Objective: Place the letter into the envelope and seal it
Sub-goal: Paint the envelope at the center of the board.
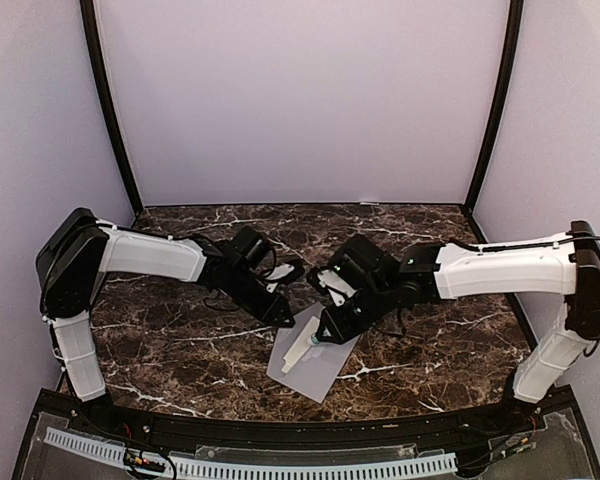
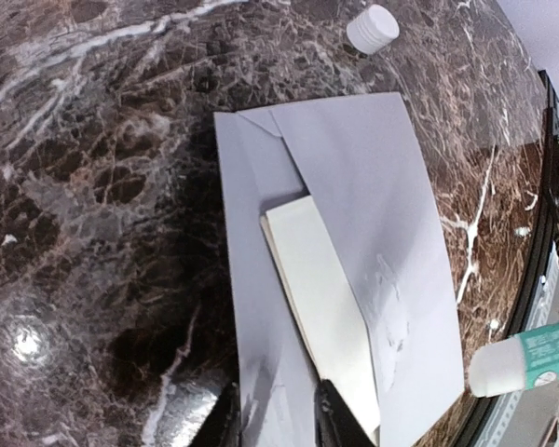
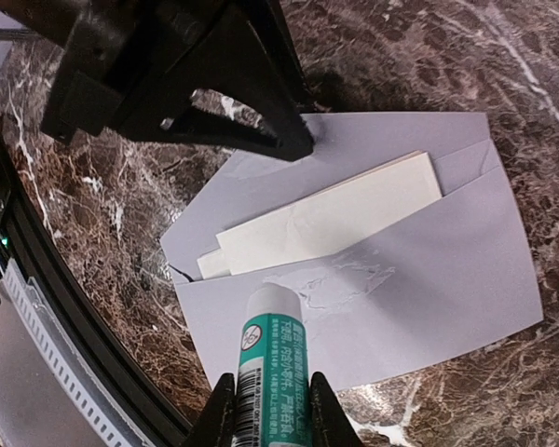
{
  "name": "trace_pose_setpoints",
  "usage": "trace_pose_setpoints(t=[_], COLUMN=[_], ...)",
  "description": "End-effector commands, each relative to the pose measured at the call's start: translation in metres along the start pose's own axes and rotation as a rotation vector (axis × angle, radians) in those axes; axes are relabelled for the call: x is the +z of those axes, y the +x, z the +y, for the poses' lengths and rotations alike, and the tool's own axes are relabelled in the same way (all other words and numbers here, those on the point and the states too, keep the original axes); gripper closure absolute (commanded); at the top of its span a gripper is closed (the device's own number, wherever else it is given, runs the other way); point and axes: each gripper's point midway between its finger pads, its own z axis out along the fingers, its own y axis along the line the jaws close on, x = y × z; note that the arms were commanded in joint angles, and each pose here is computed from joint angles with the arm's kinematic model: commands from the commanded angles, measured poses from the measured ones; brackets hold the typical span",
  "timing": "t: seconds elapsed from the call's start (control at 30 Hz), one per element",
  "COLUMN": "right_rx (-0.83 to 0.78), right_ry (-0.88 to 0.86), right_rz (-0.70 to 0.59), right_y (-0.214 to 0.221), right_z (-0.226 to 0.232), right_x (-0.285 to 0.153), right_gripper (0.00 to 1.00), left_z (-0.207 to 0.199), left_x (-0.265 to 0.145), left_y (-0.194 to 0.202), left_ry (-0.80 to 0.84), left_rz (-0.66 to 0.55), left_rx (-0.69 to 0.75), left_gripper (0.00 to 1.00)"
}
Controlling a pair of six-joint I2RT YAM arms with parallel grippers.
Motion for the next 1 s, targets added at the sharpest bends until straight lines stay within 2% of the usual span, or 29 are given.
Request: trace_pose_setpoints(t=[0.0, 0.07, 0.1, 0.2, 0.23, 0.3, 0.37, 0.47, 0.77, 0.97], right_rx=[0.073, 0.089, 0.095, 0.105, 0.108, 0.114, 0.118, 0.120, 0.119, 0.108], right_ry=[0.016, 0.017, 0.015, -0.004, -0.010, -0.025, -0.040, -0.057, -0.057, -0.078], right_rz=[-0.103, -0.106, -0.109, -0.116, -0.115, -0.110, -0.106, -0.102, -0.087, -0.046], right_y=[-0.013, -0.010, -0.009, -0.008, -0.006, -0.003, -0.002, -0.001, 0.001, 0.008], right_z=[-0.016, -0.021, -0.023, -0.023, -0.023, -0.023, -0.022, -0.020, -0.021, -0.017], right_x=[-0.016, -0.016, -0.016, -0.016, -0.015, -0.013, -0.010, -0.005, 0.002, 0.011], right_gripper=[1.00, 1.00, 1.00, 1.00, 1.00, 1.00, 1.00, 1.00, 1.00, 1.00], left_z=[0.004, 0.005, 0.005, -0.002, -0.013, -0.029, -0.045, -0.053, -0.038, -0.027], left_x=[-0.023, -0.036, -0.046, -0.063, -0.070, -0.066, -0.054, -0.033, -0.002, 0.011], left_y=[-0.031, -0.043, -0.050, -0.055, -0.059, -0.049, -0.032, -0.004, 0.012, 0.019], left_ry=[-0.092, -0.133, -0.161, -0.170, -0.122, -0.016, 0.092, 0.160, 0.123, 0.095], left_rz=[-0.096, -0.148, -0.184, -0.250, -0.280, -0.261, -0.212, -0.135, -0.036, 0.001], left_rx=[0.038, 0.048, 0.049, 0.050, 0.053, 0.023, -0.014, -0.055, -0.076, -0.104], left_gripper=[0.62, 0.52, 0.50, 0.50, 0.51, 0.52, 0.58, 0.61, 0.62, 0.67])
